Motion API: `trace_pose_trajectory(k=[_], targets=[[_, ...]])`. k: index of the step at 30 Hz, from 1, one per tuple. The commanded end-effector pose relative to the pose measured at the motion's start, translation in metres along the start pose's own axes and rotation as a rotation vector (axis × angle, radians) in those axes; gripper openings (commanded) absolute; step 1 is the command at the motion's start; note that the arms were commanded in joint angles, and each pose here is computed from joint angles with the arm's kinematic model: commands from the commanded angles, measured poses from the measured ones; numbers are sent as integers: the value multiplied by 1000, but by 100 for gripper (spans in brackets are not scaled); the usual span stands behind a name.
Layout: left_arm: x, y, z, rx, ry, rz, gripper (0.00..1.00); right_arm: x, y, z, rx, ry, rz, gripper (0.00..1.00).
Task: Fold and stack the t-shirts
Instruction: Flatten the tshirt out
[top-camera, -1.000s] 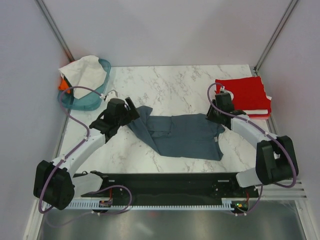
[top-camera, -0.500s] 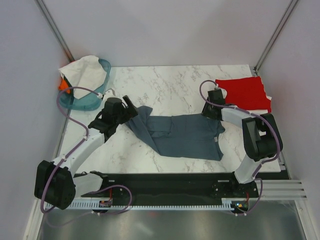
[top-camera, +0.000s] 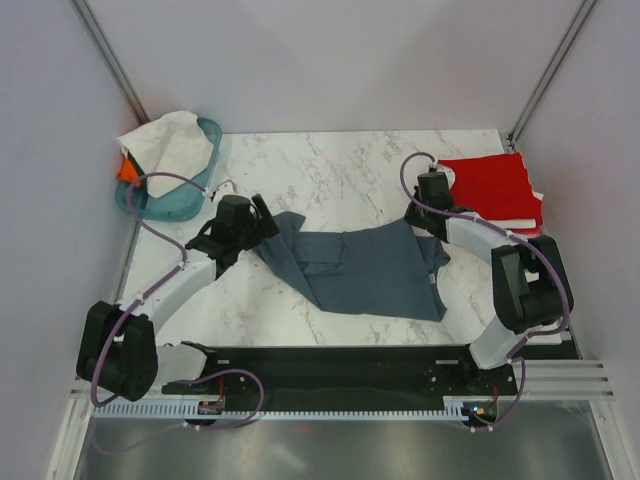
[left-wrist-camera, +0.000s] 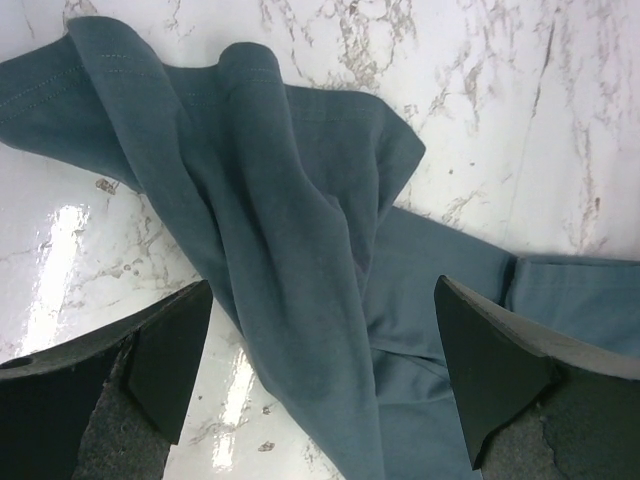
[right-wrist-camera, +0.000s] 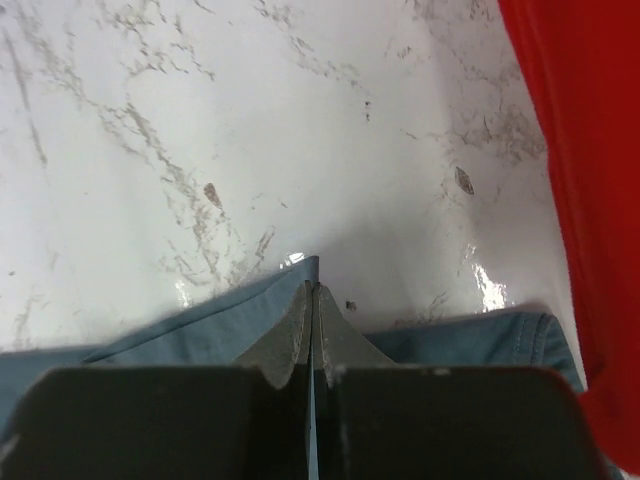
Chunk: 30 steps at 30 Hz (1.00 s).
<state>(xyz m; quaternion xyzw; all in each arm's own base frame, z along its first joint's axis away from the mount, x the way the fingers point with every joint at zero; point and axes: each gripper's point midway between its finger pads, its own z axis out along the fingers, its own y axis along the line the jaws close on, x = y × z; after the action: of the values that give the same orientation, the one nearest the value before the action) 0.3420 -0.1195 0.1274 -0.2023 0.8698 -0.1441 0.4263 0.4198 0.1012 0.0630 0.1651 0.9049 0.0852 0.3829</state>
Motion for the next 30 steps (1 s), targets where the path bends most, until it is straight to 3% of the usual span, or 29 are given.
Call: trace_pose_trajectory(k=[1,8,15,20,22,26,30], targets=[[-17,-9,8,4,-30,35,100,-21,15,-20,-74,-74,11,0],[-17,-21,44,-43,57,109,100,-12,31,-72,-233,-86,42,0],[-11,2,67,-195,91,166,98,52,19,-117,-344,25,41,0],[3,2,63,-163,121,141,97,99,13,-137,-419,125,37,0],[7,-4,56,-129,118,160,97,115,6,-136,-409,166,29,4],[13,-17,45,-84,116,187,96,117,-1,-129,-375,161,2,29],[17,-17,36,-65,118,190,96,107,6,-127,-382,152,-25,39]])
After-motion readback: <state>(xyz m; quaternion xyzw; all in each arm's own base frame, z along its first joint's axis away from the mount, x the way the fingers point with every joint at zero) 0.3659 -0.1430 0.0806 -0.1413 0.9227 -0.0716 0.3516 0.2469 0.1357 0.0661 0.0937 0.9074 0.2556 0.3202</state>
